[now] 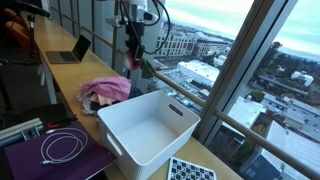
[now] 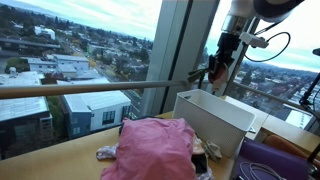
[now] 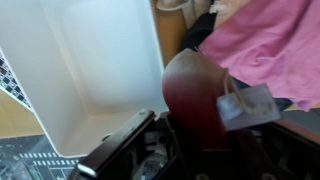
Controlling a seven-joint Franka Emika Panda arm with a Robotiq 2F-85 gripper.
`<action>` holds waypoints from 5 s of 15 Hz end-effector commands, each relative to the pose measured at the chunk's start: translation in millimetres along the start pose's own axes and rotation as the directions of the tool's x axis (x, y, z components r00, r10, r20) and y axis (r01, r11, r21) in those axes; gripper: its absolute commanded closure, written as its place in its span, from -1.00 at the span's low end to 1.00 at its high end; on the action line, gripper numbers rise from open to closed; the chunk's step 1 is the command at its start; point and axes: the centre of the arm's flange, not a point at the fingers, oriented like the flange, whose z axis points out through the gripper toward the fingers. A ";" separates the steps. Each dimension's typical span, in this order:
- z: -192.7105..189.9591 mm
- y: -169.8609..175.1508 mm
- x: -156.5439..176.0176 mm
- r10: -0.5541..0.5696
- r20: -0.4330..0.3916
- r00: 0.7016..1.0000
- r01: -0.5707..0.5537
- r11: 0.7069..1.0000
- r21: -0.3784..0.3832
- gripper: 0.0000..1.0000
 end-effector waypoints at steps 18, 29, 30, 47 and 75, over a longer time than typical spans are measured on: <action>69.5 -244.7 -45.6 -0.295 0.090 0.951 0.293 0.956 0.028 -1.00; 82.8 -239.6 -44.3 -0.308 0.092 0.947 0.307 0.951 0.021 -1.00; 82.7 -239.6 -44.3 -0.308 0.092 0.947 0.307 0.951 0.021 -1.00; 123.4 -263.5 -62.8 -0.235 0.110 0.966 0.234 0.972 0.022 -1.00; 156.6 -263.5 -34.7 -0.134 0.199 0.971 0.123 0.990 0.067 1.00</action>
